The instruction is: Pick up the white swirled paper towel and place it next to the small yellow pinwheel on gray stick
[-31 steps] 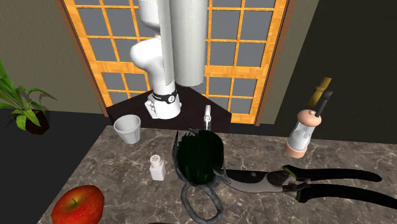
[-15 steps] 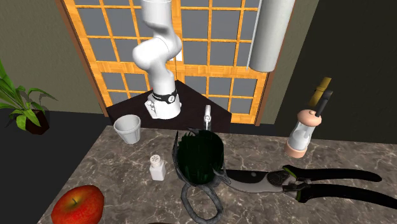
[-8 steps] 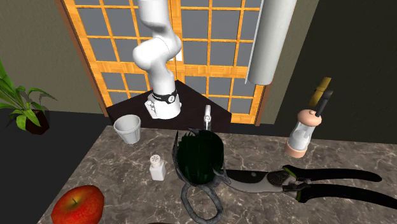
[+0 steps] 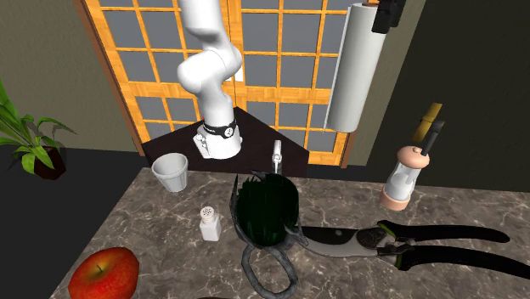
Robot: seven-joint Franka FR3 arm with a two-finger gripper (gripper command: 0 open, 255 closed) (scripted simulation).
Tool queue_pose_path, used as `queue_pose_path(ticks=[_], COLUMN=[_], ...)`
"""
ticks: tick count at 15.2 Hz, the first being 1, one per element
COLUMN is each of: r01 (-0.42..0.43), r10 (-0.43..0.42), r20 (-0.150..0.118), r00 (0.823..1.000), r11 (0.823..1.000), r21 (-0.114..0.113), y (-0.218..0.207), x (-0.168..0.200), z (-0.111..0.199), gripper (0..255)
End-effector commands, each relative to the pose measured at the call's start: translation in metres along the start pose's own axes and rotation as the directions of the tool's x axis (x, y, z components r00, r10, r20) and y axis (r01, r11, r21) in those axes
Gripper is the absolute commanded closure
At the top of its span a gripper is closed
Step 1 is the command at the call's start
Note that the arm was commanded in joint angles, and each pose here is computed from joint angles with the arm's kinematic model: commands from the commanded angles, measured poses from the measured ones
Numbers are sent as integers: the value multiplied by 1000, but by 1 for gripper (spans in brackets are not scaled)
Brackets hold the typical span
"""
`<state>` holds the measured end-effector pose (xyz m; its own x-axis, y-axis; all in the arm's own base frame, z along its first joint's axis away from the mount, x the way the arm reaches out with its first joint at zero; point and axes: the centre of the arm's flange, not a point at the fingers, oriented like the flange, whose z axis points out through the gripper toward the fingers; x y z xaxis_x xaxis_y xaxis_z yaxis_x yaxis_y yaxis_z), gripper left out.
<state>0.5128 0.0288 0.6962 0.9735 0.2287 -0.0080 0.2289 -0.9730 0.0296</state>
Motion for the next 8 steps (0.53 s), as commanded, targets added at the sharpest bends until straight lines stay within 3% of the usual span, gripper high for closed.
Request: queue_pose_path(ticks=[1, 8], r01=[0, 0], r10=[0, 0], r20=[-1, -1], r00=[1000, 1000], r11=[1000, 1000], r21=[0, 0], y=[0, -1], x=[-1, 0], z=[11, 48], gripper=[255, 255])
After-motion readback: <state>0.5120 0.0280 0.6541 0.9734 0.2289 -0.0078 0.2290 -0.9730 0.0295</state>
